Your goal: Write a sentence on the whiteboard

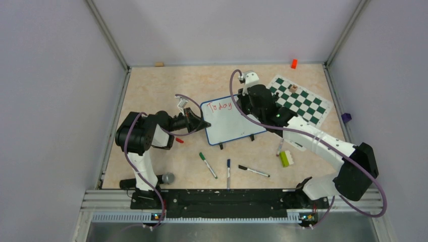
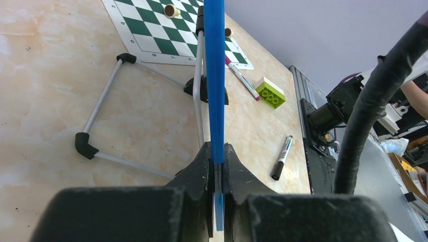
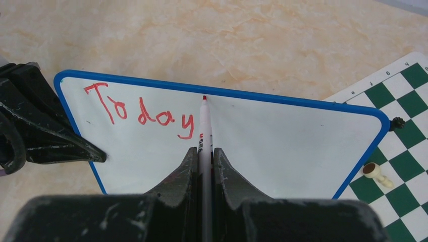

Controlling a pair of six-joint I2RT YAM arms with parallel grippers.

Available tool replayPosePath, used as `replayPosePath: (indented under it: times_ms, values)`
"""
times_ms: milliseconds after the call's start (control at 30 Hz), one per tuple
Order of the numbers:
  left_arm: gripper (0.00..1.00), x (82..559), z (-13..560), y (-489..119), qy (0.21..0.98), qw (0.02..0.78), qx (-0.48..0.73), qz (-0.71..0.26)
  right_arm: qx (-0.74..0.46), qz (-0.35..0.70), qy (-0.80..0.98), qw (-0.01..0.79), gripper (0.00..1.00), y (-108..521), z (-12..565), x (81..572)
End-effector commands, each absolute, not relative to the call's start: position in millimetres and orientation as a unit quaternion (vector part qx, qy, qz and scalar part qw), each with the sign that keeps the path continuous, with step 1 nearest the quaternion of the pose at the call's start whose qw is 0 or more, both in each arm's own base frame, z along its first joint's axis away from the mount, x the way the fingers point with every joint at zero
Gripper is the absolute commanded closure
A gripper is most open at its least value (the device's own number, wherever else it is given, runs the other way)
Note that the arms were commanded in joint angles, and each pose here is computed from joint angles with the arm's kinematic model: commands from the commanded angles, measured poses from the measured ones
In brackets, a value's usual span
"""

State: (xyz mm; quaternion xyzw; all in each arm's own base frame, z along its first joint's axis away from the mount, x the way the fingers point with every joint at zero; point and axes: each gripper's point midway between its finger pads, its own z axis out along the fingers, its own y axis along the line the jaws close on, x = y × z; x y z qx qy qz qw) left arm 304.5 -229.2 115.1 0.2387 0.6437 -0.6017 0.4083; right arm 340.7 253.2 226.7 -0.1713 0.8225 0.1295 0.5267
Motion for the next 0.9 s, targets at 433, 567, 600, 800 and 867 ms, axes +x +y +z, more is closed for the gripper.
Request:
replayPosePath:
  times_ms: [433,567,600,800,867]
  values:
    - [1.00,290.2,121.8,-232.1,0.611,0.430,0.297,-0.594,-0.155,0.115,0.816,0.545,1.00,250.0,242.1,354.4]
    - [1.00,290.3,121.8,-232.2,0.611,0.430,0.297,-0.595,-0.154,0.118,0.815,0.545,1.00,248.7,242.8,351.6]
    - [1.00,290.6,122.0,-232.3,0.611,0.431,0.297,-0.595,-0.153,0.119,0.815,0.546,1.00,248.4,243.9,351.0]
    - [1.00,290.4,121.8,-232.3,0.611,0.430,0.298,-0.594,-0.154,0.131,0.811,0.550,1.00,249.5,250.1,347.4]
    - [1.00,290.7,121.3,-232.3,0.611,0.430,0.297,-0.594,-0.155,0.135,0.809,0.551,1.00,249.6,253.3,346.1]
